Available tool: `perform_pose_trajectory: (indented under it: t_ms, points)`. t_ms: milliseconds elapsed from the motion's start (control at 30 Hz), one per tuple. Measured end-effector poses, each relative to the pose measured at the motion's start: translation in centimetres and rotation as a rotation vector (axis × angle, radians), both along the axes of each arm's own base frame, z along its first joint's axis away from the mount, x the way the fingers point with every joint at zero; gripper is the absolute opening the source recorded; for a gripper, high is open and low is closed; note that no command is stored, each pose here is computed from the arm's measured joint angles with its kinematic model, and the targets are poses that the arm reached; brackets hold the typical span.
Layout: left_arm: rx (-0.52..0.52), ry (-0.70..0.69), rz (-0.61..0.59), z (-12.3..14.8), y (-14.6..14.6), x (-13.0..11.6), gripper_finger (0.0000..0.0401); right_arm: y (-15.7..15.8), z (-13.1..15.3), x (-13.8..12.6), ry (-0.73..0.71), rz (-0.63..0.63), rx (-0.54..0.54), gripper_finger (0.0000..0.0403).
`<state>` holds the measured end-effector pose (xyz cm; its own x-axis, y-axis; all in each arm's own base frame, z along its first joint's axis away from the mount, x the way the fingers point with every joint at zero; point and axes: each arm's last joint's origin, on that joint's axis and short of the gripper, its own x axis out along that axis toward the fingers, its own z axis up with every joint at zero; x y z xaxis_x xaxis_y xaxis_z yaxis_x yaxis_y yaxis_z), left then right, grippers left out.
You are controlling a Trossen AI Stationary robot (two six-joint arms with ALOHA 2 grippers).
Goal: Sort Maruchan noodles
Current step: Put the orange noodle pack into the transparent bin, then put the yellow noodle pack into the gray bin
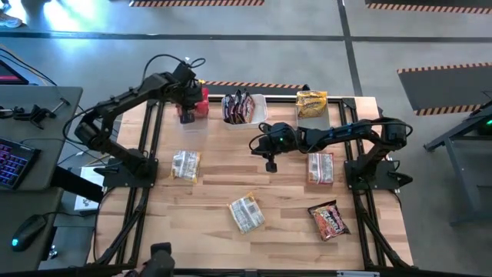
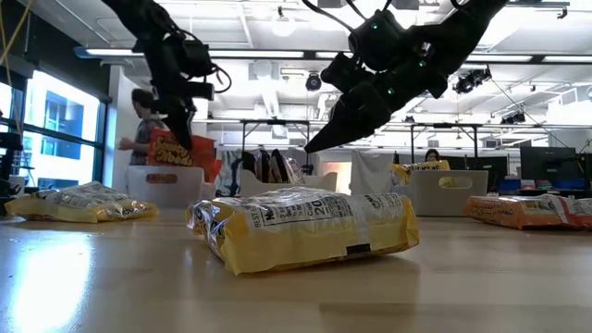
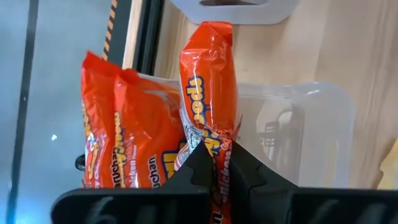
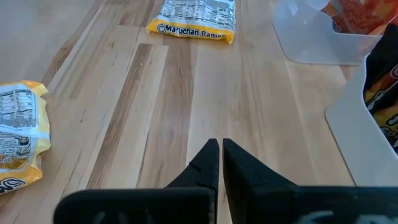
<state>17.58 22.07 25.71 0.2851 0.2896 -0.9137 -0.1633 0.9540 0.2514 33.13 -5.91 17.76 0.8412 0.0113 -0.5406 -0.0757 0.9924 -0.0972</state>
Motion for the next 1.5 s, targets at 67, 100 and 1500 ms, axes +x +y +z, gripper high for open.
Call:
perform_pose_trajectory:
  t_ms: [67, 100, 1500]
  points:
    - [-0.008, -0.010, 0.026, 0.0, 0.3, -0.3, 0.0003, 0.0, 0.0, 0.0, 0.000, 0.000, 0.000, 0.0002]
    - [-0.009, -0.012, 0.036, -0.1, 0.3, -0.4, 0.0004, 0.0, 0.0, 0.0, 0.000, 0.000, -0.001, 0.0002]
    - [0.139, 0.082, 0.189, -1.4, -1.9, -0.5, 0.0164, 0.0, 0.0, 0.0, 0.000, -0.001, 0.001, 0.0002]
